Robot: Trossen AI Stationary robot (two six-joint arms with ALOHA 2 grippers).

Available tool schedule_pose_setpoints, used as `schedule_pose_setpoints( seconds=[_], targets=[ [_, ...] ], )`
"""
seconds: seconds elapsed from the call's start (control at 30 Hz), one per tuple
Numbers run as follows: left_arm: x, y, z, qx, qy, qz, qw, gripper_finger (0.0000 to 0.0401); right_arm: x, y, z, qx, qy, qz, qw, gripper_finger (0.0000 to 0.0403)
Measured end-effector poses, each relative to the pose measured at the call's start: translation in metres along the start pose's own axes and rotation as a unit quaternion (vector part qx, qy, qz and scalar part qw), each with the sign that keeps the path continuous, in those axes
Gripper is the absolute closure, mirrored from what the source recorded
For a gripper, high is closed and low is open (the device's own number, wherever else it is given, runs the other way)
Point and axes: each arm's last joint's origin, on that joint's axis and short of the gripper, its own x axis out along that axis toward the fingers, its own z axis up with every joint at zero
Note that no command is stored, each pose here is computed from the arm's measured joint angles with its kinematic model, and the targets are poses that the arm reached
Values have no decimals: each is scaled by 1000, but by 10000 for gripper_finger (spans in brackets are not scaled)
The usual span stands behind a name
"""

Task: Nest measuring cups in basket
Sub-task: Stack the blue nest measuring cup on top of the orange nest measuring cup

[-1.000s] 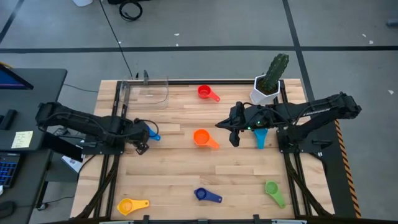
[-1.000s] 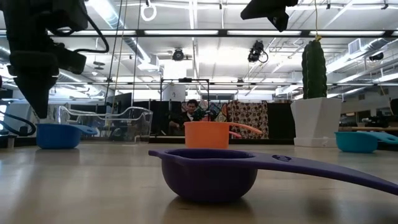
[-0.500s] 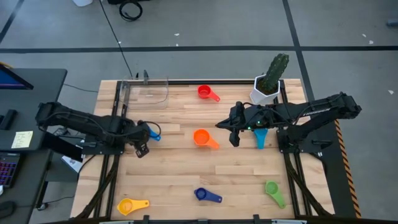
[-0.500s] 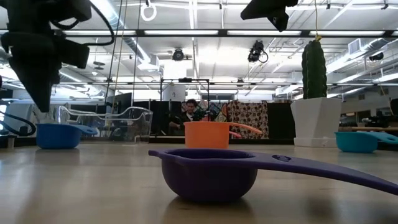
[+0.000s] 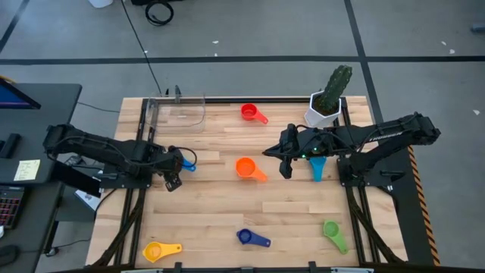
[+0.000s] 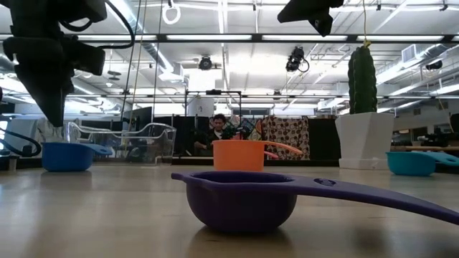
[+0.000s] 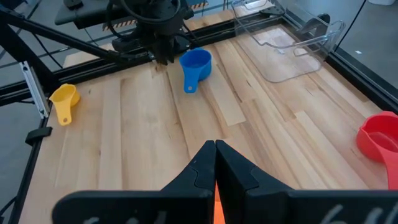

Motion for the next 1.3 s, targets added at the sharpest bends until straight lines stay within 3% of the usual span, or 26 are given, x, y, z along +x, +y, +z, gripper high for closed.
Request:
schedule_pose_setpoints(
  seconds=[0.23, 0.57, 1.0, 1.3],
  targets=[
    [0, 1, -1, 23, -2, 15, 1000, 270, 0, 0, 0, -5, -1, -4, 1000, 390],
    [0, 4, -2, 77, -3, 43, 996, 264, 0, 0, 0, -45, -1, -4, 999, 390],
    [17, 11, -11, 66, -11, 84, 994, 264, 0, 0, 0, -49, -2, -6, 999, 390],
    [24, 12, -14, 55, -13, 83, 995, 264, 1, -7, 2, -33, -4, -16, 999, 390]
  ],
)
